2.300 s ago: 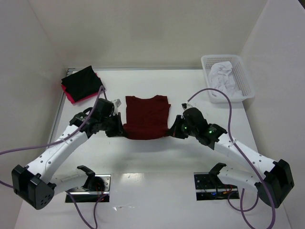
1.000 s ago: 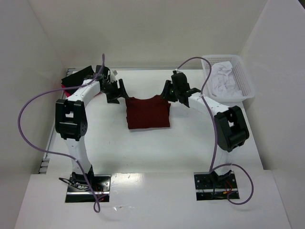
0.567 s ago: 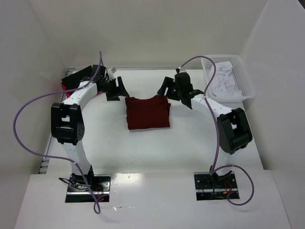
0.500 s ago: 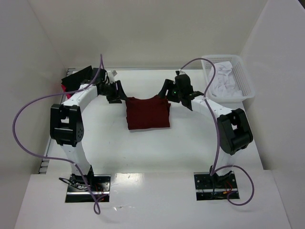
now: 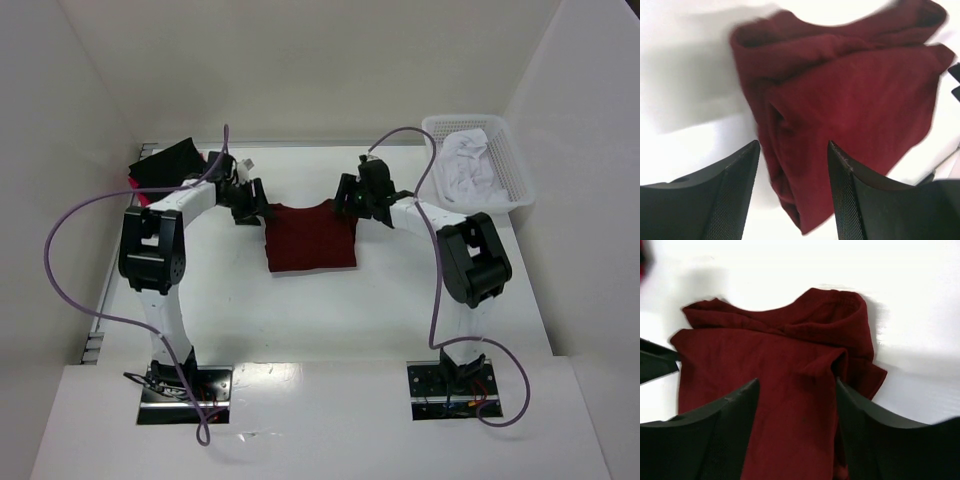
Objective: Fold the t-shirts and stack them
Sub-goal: Fold the long partially folded tshirt into a neat square
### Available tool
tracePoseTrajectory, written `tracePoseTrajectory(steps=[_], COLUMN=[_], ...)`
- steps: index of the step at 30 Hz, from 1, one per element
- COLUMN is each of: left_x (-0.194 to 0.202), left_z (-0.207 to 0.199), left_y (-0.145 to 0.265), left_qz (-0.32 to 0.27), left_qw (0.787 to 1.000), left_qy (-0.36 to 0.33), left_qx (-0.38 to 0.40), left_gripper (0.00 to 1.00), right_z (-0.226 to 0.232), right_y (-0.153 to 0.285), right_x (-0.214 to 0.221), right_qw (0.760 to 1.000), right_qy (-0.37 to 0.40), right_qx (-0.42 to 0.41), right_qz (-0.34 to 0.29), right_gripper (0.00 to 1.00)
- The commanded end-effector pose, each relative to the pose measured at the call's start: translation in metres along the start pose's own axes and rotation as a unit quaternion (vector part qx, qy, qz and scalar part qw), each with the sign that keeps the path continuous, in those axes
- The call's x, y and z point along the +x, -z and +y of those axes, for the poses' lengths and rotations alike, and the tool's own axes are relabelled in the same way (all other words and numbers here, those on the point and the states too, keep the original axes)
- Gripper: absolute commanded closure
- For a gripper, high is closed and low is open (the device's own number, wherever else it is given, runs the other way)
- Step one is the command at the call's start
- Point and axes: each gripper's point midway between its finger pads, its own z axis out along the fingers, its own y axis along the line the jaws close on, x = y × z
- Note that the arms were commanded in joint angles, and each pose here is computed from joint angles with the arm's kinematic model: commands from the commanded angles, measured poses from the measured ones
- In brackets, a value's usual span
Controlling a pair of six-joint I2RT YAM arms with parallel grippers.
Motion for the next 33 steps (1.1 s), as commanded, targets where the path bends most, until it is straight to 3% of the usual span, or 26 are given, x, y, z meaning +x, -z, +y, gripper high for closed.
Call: tracePoseTrajectory(steps=[1,5,8,10,12,14,20,22,33], left_x=[-0.025,-0.036,-0.049,-0.056,-0.054,-0.056,-0.067,-0.070,-0.092], left_z=[0.005,0.006,0.006,0.003,0.006,0.004,-0.005,-0.006,-0.015], left_y=[-0.006,-0.014,-0.014,-0.017,-0.023,-0.022,-0.015,-0.017,-0.026], left_qz=[-0.025,-0.025,-0.033,-0.036,-0.025,-0.025,-0.040,-0.042,-0.054], left_qw=[0.999,0.999,0.999,0.999,0.999,0.999,0.998,0.998,0.997], left_qy=[-0.021,-0.025,-0.031,-0.034,-0.028,-0.029,-0.039,-0.035,-0.034], left_qx=[0.001,0.001,0.006,0.014,0.014,0.014,0.024,0.025,0.048], left_gripper=[0.36,0.39,0.51,0.63,0.71,0.73,0.89,0.89,0.93], right_z=[0.003,0.002,0.005,0.005,-0.001,-0.007,-0.015,-0.020,-0.027], right_y=[-0.015,-0.031,-0.037,-0.045,-0.048,-0.046,-0.033,-0.033,-0.047], right_x=[-0.018,-0.021,-0.028,-0.029,-0.031,-0.043,-0.070,-0.075,-0.078], right_qw=[1.000,1.000,1.000,1.000,1.000,1.000,0.998,0.997,0.998], right_qy=[0.017,0.017,0.022,0.022,0.023,0.018,0.021,0.018,0.013], right_qx=[-0.004,-0.002,-0.003,-0.003,0.004,0.008,0.015,0.020,0.013], right_qz=[-0.021,-0.017,-0.020,-0.019,-0.016,-0.024,-0.059,-0.067,-0.060], right_gripper=[0.36,0.45,0.64,0.76,0.82,0.87,0.87,0.83,0.80])
